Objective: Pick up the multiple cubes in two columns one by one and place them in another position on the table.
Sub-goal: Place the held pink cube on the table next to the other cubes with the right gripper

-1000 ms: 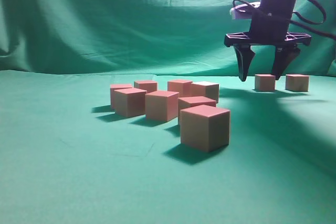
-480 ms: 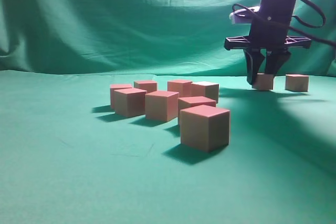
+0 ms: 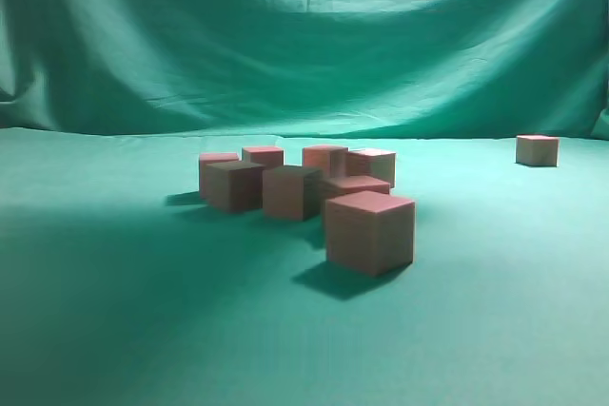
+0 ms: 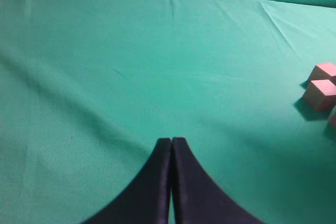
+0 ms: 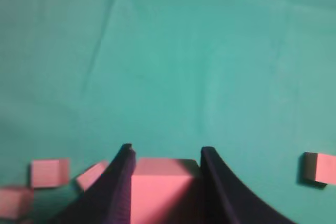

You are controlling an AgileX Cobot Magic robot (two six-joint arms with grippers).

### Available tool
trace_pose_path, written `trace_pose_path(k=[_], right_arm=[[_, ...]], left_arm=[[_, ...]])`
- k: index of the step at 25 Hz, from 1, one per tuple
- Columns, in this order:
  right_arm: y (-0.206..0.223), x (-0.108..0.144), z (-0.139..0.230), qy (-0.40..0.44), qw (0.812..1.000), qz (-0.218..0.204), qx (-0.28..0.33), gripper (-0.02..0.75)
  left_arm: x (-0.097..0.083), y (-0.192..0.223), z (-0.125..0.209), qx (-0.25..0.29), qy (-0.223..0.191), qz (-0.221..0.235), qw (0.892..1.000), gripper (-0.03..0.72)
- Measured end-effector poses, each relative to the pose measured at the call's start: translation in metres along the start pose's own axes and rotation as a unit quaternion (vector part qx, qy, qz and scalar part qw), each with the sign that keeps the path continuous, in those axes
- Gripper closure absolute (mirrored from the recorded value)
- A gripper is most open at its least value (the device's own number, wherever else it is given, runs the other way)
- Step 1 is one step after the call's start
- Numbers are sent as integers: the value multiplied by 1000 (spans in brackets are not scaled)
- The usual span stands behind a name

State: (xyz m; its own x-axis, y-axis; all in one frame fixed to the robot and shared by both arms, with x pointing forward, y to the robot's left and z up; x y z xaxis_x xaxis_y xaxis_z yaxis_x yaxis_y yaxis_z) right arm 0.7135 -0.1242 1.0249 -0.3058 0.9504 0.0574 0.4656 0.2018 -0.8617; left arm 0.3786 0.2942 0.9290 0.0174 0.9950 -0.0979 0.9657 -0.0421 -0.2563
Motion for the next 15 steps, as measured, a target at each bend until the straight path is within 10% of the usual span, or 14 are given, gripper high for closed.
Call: trace_pose_path(k=[15], right_arm=[[-43, 136, 130, -164, 982, -86, 43, 481]], left_arm=[[0, 0, 0, 0, 0, 0, 1000, 688]])
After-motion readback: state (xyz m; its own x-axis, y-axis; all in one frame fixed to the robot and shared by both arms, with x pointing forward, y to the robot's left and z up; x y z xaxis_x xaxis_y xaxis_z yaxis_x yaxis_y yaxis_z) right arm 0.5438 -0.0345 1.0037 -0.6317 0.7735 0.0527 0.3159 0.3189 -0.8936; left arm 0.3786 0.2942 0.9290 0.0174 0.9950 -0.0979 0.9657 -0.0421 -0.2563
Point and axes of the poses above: a point on each arm's last joint axis where the gripper is mounted, y pointing out along that axis toward the gripper, x along the wrist's bending axis when the last joint is at zero, z = x × y, the point moved 9 cm from there along y, pointing out along that axis toward the gripper, and after that the axes turned 1 degree about y, right-handed, at the moved point
